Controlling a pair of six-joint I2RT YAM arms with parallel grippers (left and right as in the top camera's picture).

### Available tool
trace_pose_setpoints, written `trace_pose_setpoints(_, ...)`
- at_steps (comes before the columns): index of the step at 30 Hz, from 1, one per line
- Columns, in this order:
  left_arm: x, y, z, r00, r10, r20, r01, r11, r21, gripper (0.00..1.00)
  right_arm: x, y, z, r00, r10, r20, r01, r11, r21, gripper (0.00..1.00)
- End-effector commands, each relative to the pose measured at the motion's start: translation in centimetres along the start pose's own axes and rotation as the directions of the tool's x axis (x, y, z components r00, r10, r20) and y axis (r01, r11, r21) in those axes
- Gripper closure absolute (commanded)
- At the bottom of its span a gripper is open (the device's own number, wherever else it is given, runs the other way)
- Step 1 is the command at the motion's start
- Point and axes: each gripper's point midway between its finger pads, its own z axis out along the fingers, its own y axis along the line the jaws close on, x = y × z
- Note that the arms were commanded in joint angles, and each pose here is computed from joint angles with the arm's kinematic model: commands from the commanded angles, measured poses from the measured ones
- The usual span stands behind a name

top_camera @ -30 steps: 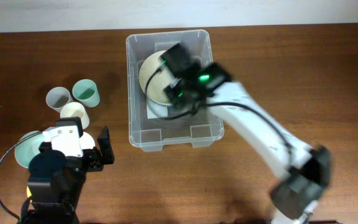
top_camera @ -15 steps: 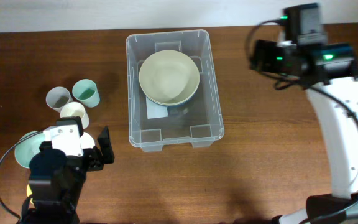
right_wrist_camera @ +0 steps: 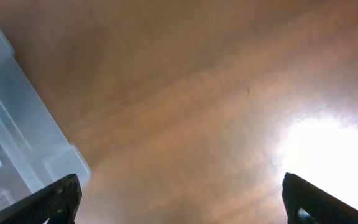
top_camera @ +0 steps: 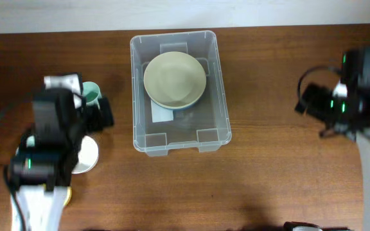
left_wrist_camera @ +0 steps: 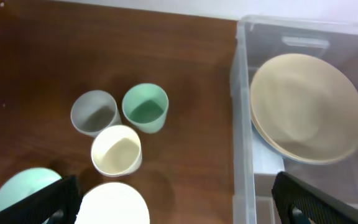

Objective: Pack container
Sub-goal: 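Withdraw the right gripper to the right side of the table, then move the left gripper to the mint green cup and grasp it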

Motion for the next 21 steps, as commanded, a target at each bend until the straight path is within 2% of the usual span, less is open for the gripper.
trace_pose_setpoints(1, -3.5, 1.4, 1.9, 0.999, -0.038, 0.002, 0.038, 0.997, -0.065, 0.00, 3.2, -1.0, 2.3, 0.997, -0.018, -0.069, 0.019, 1.000, 0.015, 0.01)
trace_pose_setpoints(5, -6.1, 2.3, 5.7, 0.998, -0.062, -0.027, 0.059, 0.993, -0.101, 0.00, 5.6, -1.8, 4.8, 0.990, -0.045, -0.134, 0.050, 0.998, 0.037, 0.01)
trace_pose_setpoints(8, -6.3, 2.4, 9.2, 0.994, -0.067, -0.081, 0.057, 0.992, -0.110, 0.00, 6.2, -2.0, 6.0, 0.988, -0.045, -0.150, 0.052, 0.998, 0.043, 0.01)
trace_pose_setpoints(11, -4.1, 1.3, 13.7, 0.981, -0.060, -0.187, 0.047, 0.996, -0.073, 0.00, 6.0, -1.9, 6.1, 0.989, -0.045, -0.141, 0.051, 0.998, 0.040, 0.01)
trace_pose_setpoints(16, -0.3, 1.2, 18.6, 0.947, -0.054, -0.317, 0.030, 0.996, -0.080, 0.00, 5.8, -1.9, 6.2, 0.990, -0.045, -0.135, 0.050, 0.998, 0.038, 0.01)
trace_pose_setpoints(21, 2.6, 1.2, 21.8, 0.916, -0.051, -0.398, 0.016, 0.996, -0.090, 0.00, 5.8, -1.8, 6.2, 0.990, -0.051, -0.132, 0.056, 0.998, 0.037, 0.01)
